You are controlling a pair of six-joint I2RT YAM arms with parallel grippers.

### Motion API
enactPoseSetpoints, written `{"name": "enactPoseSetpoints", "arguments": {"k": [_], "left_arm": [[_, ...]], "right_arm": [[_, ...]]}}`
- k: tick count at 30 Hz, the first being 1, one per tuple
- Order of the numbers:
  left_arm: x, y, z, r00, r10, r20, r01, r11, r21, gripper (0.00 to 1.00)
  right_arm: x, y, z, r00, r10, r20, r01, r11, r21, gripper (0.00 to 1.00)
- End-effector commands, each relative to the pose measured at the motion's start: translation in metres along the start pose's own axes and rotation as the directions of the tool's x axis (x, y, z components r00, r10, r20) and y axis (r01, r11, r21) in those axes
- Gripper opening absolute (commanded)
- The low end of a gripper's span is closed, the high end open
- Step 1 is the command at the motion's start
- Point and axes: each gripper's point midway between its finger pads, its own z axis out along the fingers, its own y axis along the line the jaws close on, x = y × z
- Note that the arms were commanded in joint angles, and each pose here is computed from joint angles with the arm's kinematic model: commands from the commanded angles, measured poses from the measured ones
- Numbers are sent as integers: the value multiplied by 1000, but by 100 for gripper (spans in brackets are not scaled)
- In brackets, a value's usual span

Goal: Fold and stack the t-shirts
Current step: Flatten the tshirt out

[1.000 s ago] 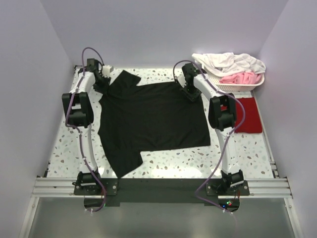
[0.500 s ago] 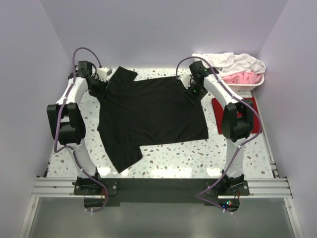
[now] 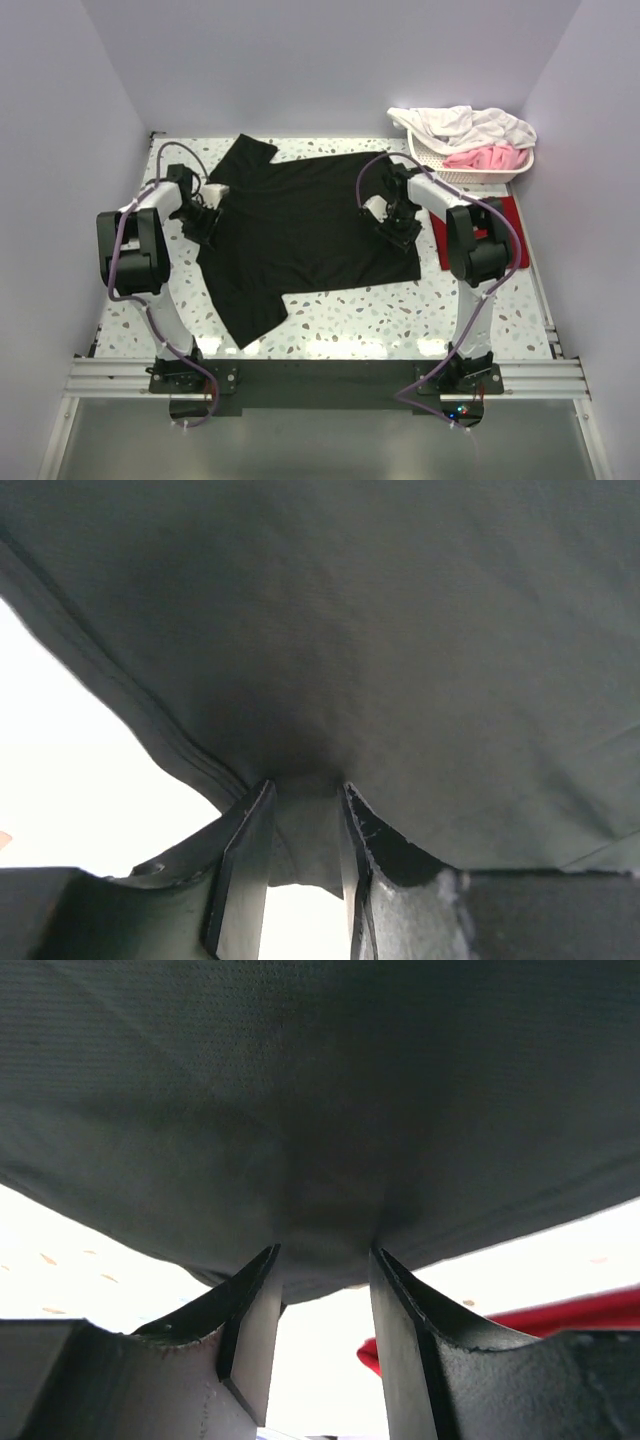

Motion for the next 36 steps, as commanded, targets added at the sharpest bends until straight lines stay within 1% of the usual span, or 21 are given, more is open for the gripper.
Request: {"name": "enactPoseSetpoints", "arguments": {"k": [1, 4, 7, 8, 10, 11, 12, 13, 14, 16, 17, 19, 20, 22, 24, 26, 31, 36], "left_arm": [[-10, 33, 8, 999, -44, 8, 44, 996, -78, 36], [-25, 51, 16, 998, -57, 7, 57, 994, -97, 36], [-48, 57, 16, 999, -34, 40, 37, 996, -76, 38], [-61, 56, 10, 997, -15, 70, 19, 998, -62, 41], [-67, 46, 1, 994, 24, 104, -23, 1000, -10, 43], [-73, 37, -15, 987, 58, 149, -60, 998, 8, 46], [-74, 24, -23, 981, 82, 177, -93, 994, 56, 48], [-66, 15, -26, 977, 112, 181, -127, 989, 76, 49], [-71, 6, -46, 962, 147, 231, -167, 983, 70, 51], [-54, -10, -54, 955, 185, 230, -215, 970, 113, 53], [-52, -16, -67, 946, 207, 251, -239, 965, 105, 54], [-33, -28, -68, 944, 231, 234, -267, 954, 134, 55], [-31, -32, -76, 936, 247, 251, -284, 951, 123, 56], [-18, -38, -75, 935, 264, 238, -301, 945, 131, 56], [-12, -41, -80, 930, 278, 240, -312, 943, 117, 56], [-4, -43, -79, 929, 288, 232, -320, 941, 112, 56], [10, -45, -77, 921, 325, 214, -351, 932, 95, 57], [22, -50, -74, 905, 377, 196, -397, 915, 70, 57]], "right_arm": [[-4, -2, 14, 1000, -7, 7, 7, 1000, 1, 43], [-5, -1, 19, 1000, 10, 1, -10, 1000, -12, 44], [-12, 2, 4, 999, 6, 35, -5, 1000, -27, 46], [-17, 4, -3, 998, 1, 62, 2, 999, -36, 48], [-18, 9, -24, 995, -37, 96, 40, 999, -35, 49], [-17, 12, -32, 992, -52, 113, 56, 998, -36, 50], [-17, 15, -39, 988, -79, 134, 85, 996, -38, 51], [-14, 20, -54, 982, -100, 157, 106, 994, -27, 52], [-9, 25, -56, 981, -114, 155, 121, 992, -33, 53], [0, 32, -61, 975, -159, 153, 166, 986, -30, 53], [10, 40, -60, 975, -174, 141, 180, 983, -32, 53], [14, 44, -56, 968, -213, 130, 215, 977, -2, 53], [22, 51, -49, 969, -222, 110, 223, 975, -5, 52], [19, 55, -42, 963, -250, 103, 248, 968, 30, 51], [20, 63, -32, 961, -262, 85, 260, 965, 32, 49], [19, 60, -23, 960, -269, 76, 264, 963, 59, 47], [15, 47, -5, 958, -282, 56, 274, 954, 122, 48], [17, 48, 10, 957, -289, 30, 284, 952, 111, 47]]}}
